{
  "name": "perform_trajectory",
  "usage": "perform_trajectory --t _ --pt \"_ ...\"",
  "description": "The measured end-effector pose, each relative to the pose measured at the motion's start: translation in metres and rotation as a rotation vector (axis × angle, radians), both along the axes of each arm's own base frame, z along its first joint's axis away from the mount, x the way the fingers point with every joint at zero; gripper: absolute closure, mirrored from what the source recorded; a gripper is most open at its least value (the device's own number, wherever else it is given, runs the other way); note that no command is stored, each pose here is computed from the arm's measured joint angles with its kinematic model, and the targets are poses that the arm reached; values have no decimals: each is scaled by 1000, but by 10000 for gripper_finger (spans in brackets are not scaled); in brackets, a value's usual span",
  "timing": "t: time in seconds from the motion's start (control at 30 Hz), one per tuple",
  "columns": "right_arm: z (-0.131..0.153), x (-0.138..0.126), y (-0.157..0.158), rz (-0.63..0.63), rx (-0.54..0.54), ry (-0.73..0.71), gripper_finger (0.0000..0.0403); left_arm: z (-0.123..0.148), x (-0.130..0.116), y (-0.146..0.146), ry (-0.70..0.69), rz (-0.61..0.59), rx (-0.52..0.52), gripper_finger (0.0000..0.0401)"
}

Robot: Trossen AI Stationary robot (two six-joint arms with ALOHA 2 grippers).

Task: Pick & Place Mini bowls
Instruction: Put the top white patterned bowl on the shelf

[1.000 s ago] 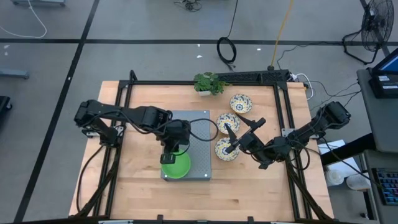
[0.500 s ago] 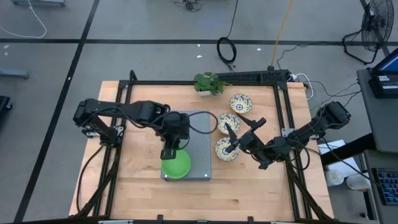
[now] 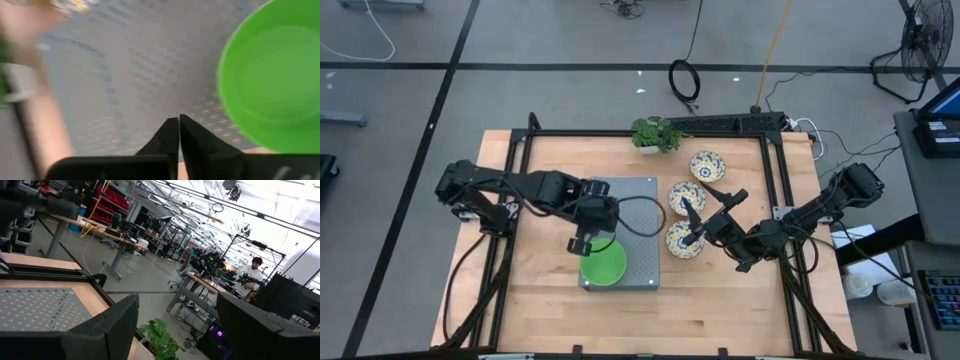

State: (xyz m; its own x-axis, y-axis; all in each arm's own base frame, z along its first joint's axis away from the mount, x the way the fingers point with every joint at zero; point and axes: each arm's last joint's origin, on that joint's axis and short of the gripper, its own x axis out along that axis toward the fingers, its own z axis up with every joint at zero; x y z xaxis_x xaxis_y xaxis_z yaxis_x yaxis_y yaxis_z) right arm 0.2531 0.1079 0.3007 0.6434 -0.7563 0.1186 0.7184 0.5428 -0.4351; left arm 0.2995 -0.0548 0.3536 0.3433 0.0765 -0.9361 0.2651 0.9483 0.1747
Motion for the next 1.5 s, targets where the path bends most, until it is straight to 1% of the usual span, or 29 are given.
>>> perform_trajectory --t 0.07,0.17,0.33,0.5,0.67,0.77,0.87,0.97,1.03,1.1,1.17,1.27,1.3,1.37,1.43,1.5 --pt "0 0 0 0 0 0 149 3 -2 -2 -23 3 32 393" --pt "0 0 0 0 1 -1 149 6 -5 -9 -42 9 19 386" --pt "0 0 0 -2 2 0 149 10 -12 -24 -66 -15 -20 397" --pt "-1 -1 -1 -47 24 14 149 19 -19 -35 -140 10 -28 381" --pt "-2 0 -7 -125 48 39 149 45 -34 -32 -299 14 -84 379" --pt "-7 1 -14 -159 47 55 149 62 -46 -25 -435 -12 -100 386" --pt "-12 3 -22 -193 46 64 149 71 -56 -16 -583 -55 -94 397" --pt "-14 4 -30 -256 59 80 149 59 -65 -4 -694 -50 -84 392" --pt "-18 4 -34 -276 60 84 149 41 -69 7 -747 -25 -77 380" --pt "-21 5 -39 -279 60 74 149 19 -76 19 -760 14 -65 370" --pt "-24 7 -43 -261 51 60 149 1 -84 31 -801 61 -57 362" --pt "-34 14 -51 -218 23 81 149 -13 -96 46 -951 128 -54 356" --pt "-39 16 -54 -190 16 93 149 -16 -99 49 -1003 143 -52 355" --pt "-47 22 -59 -95 32 91 149 -19 -105 53 -1108 157 -49 355" --pt "-53 29 -67 35 98 91 149 -23 -111 56 -1184 162 -39 355" --pt "-53 36 -79 181 225 127 149 -26 -115 58 -1246 158 -20 355"
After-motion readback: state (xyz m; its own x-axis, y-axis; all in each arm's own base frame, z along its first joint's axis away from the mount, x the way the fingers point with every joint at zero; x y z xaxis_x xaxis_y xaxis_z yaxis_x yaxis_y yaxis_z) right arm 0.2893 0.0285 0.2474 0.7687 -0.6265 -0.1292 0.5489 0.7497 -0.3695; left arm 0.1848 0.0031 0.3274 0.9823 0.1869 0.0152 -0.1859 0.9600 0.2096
